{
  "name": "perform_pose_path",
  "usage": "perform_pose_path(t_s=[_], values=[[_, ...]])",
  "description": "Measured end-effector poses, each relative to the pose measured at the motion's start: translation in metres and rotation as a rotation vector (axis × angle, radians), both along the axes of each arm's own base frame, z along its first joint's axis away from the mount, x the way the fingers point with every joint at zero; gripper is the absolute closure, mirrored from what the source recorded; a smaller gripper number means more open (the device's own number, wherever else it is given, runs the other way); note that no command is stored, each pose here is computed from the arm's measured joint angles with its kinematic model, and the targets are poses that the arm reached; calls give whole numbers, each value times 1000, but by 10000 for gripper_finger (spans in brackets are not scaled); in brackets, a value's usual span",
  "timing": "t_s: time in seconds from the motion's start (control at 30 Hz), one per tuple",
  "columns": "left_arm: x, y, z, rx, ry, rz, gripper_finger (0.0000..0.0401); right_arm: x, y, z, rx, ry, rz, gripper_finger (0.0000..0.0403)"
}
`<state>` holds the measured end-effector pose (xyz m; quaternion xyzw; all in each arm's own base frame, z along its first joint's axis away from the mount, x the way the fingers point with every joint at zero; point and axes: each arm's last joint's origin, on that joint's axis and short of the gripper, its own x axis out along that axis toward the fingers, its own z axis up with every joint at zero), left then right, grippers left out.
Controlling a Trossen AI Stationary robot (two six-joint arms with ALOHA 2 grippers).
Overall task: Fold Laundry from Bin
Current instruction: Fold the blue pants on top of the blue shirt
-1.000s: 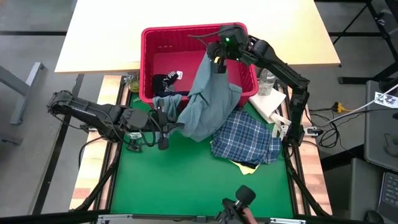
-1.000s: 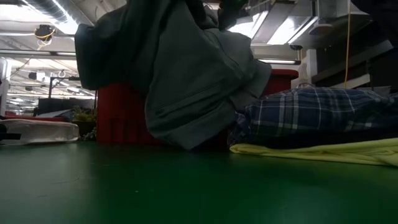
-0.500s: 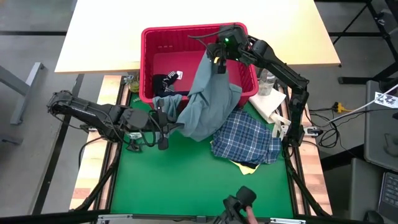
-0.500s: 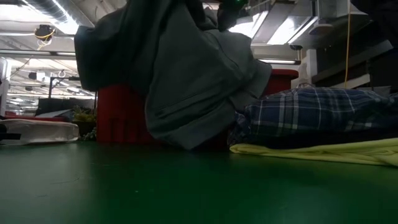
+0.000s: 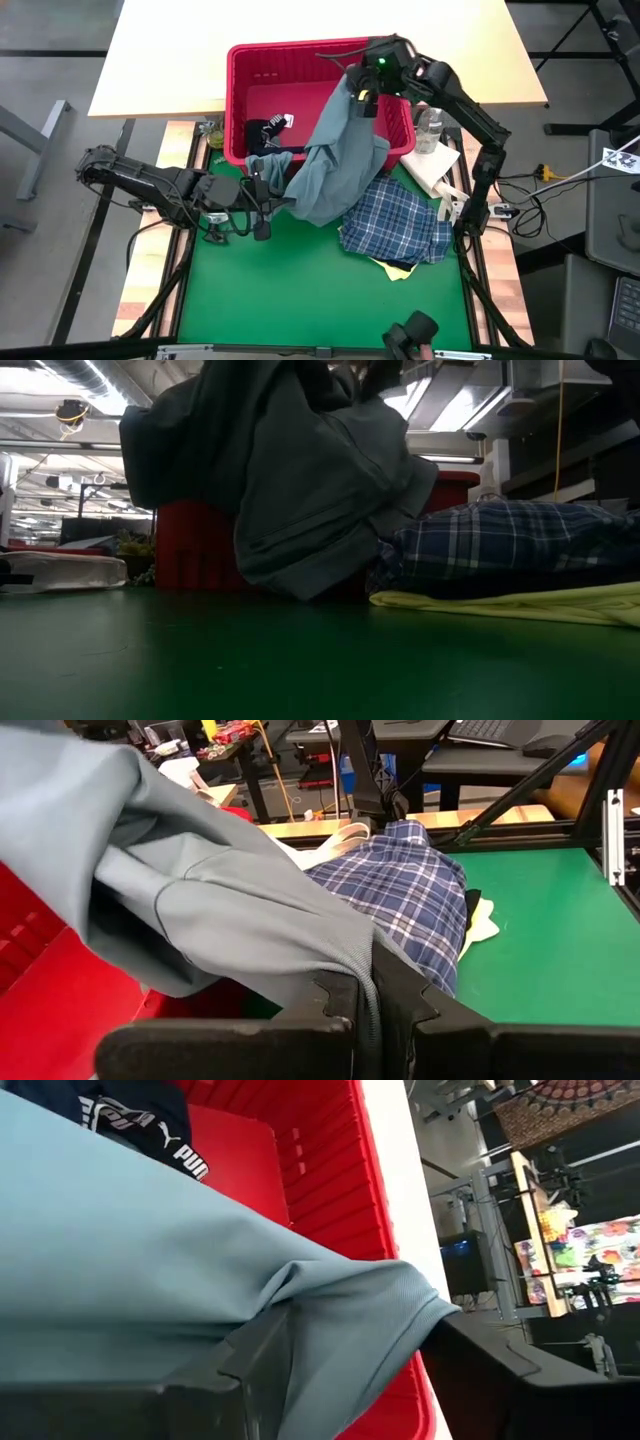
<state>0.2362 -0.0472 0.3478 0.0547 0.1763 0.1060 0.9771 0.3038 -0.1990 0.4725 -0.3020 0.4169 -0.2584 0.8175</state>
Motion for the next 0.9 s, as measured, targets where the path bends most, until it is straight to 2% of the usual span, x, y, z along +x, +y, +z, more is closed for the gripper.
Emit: perform_pose_path(t_s=[0.2, 0.3, 0.53, 0.77, 0.9], values=[[0, 0, 0, 0, 0, 0, 394, -30, 19, 24, -21, -35, 1, 193], [0, 0, 0, 0, 0, 0, 394, -46, 30, 33, 18, -64, 3, 193], [0, 0, 0, 0, 0, 0, 394, -72, 54, 37, 307, -153, 90, 193], [0, 0, 0, 0, 0, 0, 394, -82, 69, 24, 616, -77, 218, 193], [0, 0, 0, 0, 0, 0, 394, -79, 76, 22, 667, -72, 259, 193]])
